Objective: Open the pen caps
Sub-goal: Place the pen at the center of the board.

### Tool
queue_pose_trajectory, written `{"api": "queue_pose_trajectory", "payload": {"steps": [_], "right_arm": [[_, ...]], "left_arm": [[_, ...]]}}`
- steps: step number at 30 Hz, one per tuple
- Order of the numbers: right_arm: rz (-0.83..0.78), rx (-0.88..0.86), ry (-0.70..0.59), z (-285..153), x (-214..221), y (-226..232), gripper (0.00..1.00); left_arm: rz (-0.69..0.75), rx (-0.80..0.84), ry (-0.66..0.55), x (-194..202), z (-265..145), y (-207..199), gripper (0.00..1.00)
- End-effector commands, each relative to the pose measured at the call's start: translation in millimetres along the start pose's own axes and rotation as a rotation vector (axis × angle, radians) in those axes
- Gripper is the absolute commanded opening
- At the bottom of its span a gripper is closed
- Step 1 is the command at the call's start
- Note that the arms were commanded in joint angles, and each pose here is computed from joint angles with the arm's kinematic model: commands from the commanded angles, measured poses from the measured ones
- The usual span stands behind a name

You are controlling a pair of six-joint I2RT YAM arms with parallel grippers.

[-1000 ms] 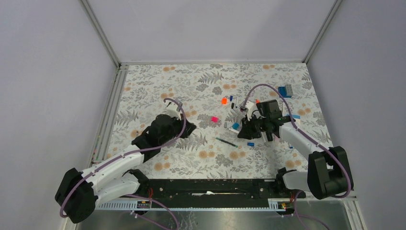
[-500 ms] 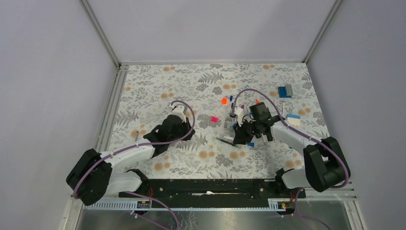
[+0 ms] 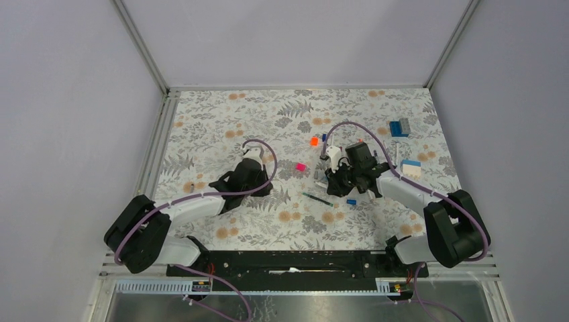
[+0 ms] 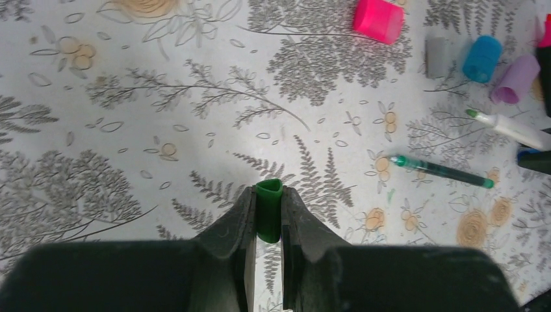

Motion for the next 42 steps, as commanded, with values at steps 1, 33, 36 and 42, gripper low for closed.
{"api": "queue_pose_trajectory", "payload": {"steps": [1,33,36,42], "right_arm": [[0.024,0.025,-0.001,5.5,-0.6,-2.5,0.15],[0.015,-0.058,0.034,3.5,-5.1,4.2,0.38],[-0.047,-0.083,0.007,-6.6,-13.2,8.2,0.43],[-0.147,-0.169,-0.03,-24.9,-20.5,20.3,0.53]], "left_arm": [[0.012,0.118,-0.028,-22.0,1.9,-24.7,0.0],[0.069,0.01,0.076,-19.6,-3.9,-52.6,0.39],[0.084,0.013,0.018,-31.1,-16.9,-52.2,0.46],[0.076,-0.101,-0.061,-36.7,-39.7,-26.8,0.7]]}}
Point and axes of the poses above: each gripper's point midway between its finger pads, its own z axis out along the fingers, its own y axis along the line the jaws close on, x = y × z, the point moved 8 cm from there along -z, back along the fingers, and after that the axes turned 6 degrees about z, right-handed, at the moved point
